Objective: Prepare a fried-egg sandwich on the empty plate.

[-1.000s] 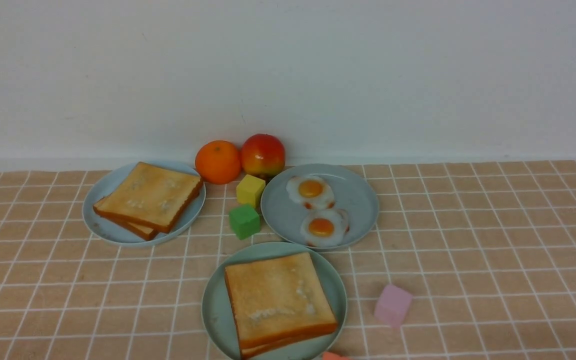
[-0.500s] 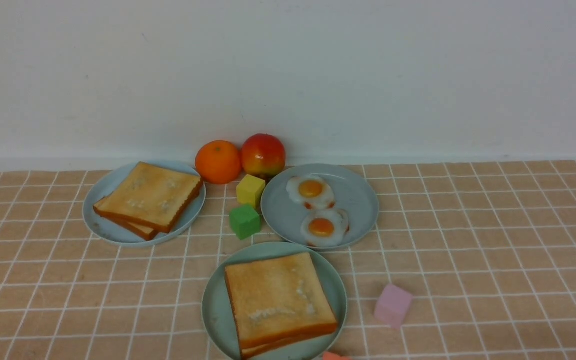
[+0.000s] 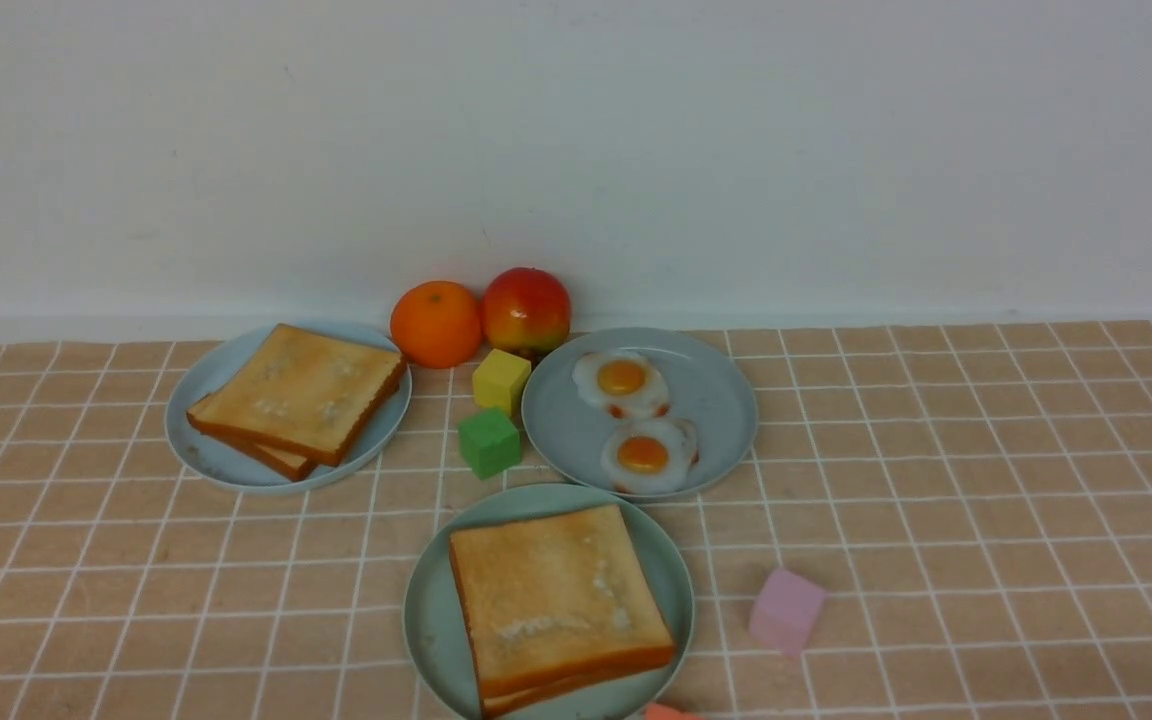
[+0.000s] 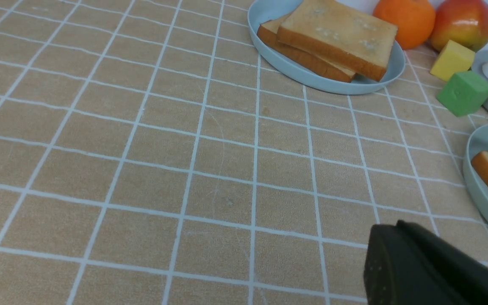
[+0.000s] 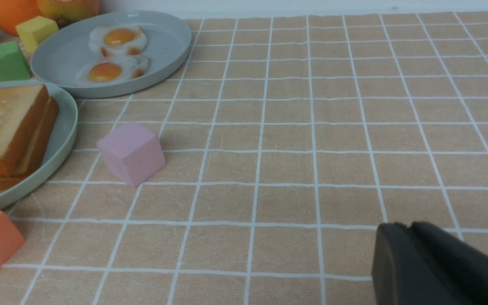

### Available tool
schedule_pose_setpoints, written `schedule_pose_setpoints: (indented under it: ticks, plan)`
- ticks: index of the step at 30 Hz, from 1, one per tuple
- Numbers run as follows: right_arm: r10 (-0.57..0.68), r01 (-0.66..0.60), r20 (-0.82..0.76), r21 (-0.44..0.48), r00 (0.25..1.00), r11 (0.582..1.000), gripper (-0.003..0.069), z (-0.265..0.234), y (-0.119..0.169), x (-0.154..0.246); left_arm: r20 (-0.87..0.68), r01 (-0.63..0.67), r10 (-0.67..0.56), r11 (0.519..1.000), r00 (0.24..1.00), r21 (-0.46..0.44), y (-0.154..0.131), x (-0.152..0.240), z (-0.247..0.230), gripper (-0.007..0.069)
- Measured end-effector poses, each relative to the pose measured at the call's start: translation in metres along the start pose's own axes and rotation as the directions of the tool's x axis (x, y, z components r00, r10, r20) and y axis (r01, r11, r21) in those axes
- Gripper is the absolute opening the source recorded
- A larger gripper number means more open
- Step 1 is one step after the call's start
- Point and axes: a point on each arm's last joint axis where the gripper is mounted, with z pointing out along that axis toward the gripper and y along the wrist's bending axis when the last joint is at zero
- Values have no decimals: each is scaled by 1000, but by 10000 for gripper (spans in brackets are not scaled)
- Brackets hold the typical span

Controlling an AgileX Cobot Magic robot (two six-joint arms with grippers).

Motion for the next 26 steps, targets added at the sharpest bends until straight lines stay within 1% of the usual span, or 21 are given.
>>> schedule_pose_setpoints:
  ticks: [26]
  plan:
    - [0, 0, 0, 0, 1000, 1000, 85, 0, 0, 0, 0, 0, 0, 1000, 1000, 0, 0, 0, 0, 4]
